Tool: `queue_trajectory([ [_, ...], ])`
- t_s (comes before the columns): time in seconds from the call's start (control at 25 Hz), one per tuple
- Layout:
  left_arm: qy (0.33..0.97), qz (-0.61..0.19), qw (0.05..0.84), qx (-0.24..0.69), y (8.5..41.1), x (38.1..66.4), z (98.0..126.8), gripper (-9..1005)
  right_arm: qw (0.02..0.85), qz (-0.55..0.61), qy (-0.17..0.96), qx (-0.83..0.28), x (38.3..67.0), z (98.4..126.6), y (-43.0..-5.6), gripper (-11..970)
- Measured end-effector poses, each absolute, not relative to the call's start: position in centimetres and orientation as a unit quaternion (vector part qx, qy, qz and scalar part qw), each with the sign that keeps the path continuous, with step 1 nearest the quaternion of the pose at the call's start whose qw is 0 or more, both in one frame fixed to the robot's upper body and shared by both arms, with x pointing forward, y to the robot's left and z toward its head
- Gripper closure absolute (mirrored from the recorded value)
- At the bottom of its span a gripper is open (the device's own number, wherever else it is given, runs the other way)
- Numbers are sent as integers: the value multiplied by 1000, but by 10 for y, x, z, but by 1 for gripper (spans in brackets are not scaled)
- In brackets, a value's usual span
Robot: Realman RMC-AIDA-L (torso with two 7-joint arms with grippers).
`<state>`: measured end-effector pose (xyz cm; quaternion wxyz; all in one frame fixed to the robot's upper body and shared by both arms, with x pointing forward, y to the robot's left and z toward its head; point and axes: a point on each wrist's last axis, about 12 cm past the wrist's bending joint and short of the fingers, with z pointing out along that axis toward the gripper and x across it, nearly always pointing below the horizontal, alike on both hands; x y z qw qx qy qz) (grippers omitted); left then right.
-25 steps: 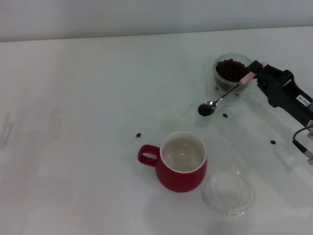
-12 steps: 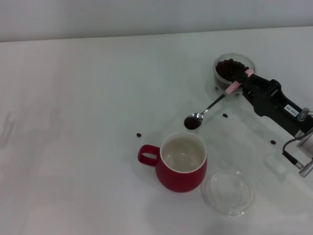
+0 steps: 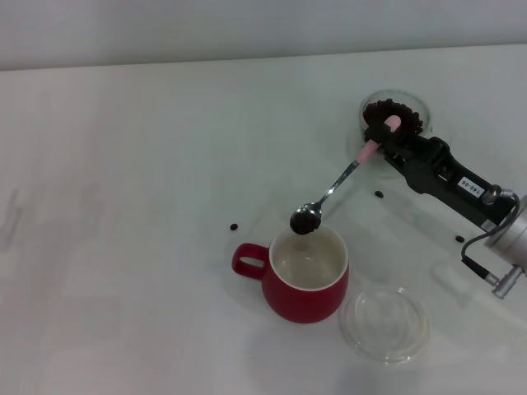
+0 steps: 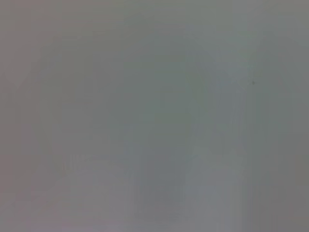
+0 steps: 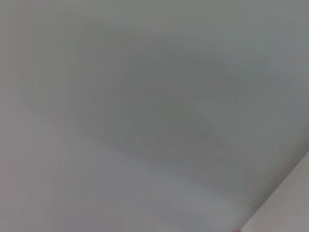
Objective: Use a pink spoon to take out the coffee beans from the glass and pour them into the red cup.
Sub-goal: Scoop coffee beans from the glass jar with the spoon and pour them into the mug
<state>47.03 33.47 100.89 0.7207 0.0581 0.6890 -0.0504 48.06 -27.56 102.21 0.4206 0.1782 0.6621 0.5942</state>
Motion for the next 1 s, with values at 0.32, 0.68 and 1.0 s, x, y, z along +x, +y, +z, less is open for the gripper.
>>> queue_trajectory([
  [0.32,691,-51,719,55,335,468,1007,251,448,572,675,124,486,1026,-279,811],
  [0.68,691,-51,719,54,334,467,1007,251,479,549,682,56,490,1033,-282,811],
  [1.0,691,-52,719,54,334,467,1007,251,499,537,681,-3,491,1038,-281,812],
])
